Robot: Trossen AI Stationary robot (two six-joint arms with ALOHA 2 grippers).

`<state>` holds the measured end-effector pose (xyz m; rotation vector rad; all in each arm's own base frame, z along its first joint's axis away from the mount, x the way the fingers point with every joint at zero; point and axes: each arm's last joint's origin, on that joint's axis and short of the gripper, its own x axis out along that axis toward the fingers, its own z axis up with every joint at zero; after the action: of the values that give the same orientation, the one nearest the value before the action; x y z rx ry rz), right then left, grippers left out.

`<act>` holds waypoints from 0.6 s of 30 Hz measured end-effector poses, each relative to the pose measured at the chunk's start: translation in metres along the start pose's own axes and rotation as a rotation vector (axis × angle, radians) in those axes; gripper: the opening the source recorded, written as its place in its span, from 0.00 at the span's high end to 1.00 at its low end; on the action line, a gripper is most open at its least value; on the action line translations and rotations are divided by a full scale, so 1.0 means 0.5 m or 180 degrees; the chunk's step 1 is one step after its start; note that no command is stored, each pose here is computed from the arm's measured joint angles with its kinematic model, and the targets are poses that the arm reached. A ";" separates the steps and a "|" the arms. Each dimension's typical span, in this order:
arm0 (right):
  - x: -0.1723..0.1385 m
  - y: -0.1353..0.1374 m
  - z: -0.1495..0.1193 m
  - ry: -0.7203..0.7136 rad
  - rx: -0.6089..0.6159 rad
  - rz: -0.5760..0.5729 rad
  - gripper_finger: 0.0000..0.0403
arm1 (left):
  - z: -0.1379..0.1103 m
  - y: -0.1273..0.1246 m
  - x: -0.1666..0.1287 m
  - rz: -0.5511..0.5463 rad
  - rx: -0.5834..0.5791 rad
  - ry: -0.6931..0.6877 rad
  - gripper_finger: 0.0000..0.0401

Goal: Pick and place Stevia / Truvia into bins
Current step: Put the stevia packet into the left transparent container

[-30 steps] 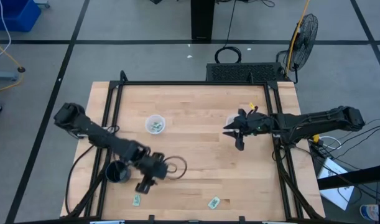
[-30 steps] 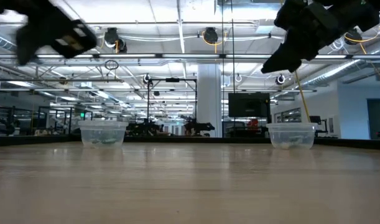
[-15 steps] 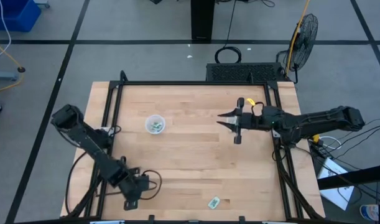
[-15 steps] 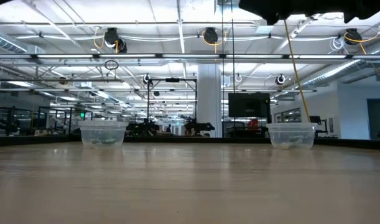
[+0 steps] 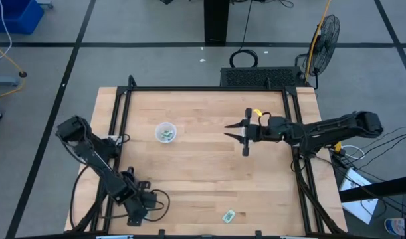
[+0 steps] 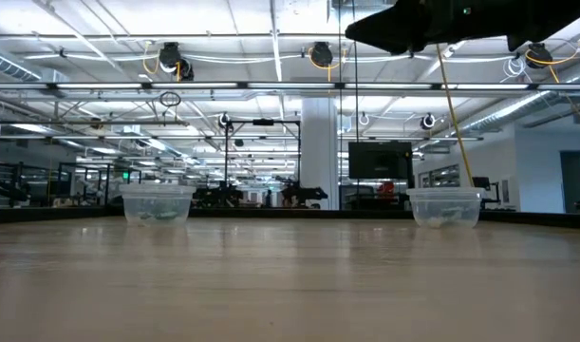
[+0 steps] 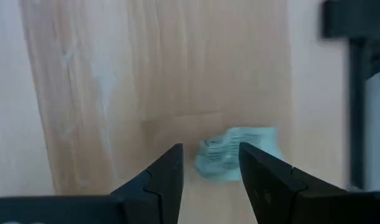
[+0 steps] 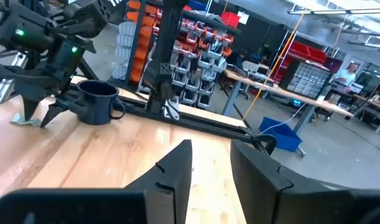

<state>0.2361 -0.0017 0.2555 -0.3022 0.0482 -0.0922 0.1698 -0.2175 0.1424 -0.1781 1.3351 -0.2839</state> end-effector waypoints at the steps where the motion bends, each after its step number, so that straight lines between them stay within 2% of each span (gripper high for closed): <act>1: 0.001 0.001 -0.001 0.0007 -0.0001 0.0002 0.75 | -0.001 0.002 0.007 0.0041 0.0096 0.0034 0.60; 8: 0.003 -0.002 0.008 -0.0165 0.0019 -0.0050 0.75 | -0.005 0.006 0.023 0.0152 0.0504 0.0152 0.63; 11: 0.003 -0.004 0.014 -0.0269 0.0071 -0.0080 0.75 | -0.003 0.007 0.015 0.0135 0.0595 0.0117 0.74; 15: 0.003 -0.004 0.015 -0.0283 0.0112 -0.0084 0.75 | 0.004 0.016 -0.003 0.0103 0.0593 0.0073 0.94; 18: 0.003 -0.005 0.015 -0.0286 0.0115 -0.0085 0.75 | 0.022 0.027 -0.035 0.0103 0.0509 -0.0149 0.96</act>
<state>0.2376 -0.0018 0.2633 -0.2707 -0.0467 -0.1057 0.1784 -0.1997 0.1571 -0.0285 1.2617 -0.3557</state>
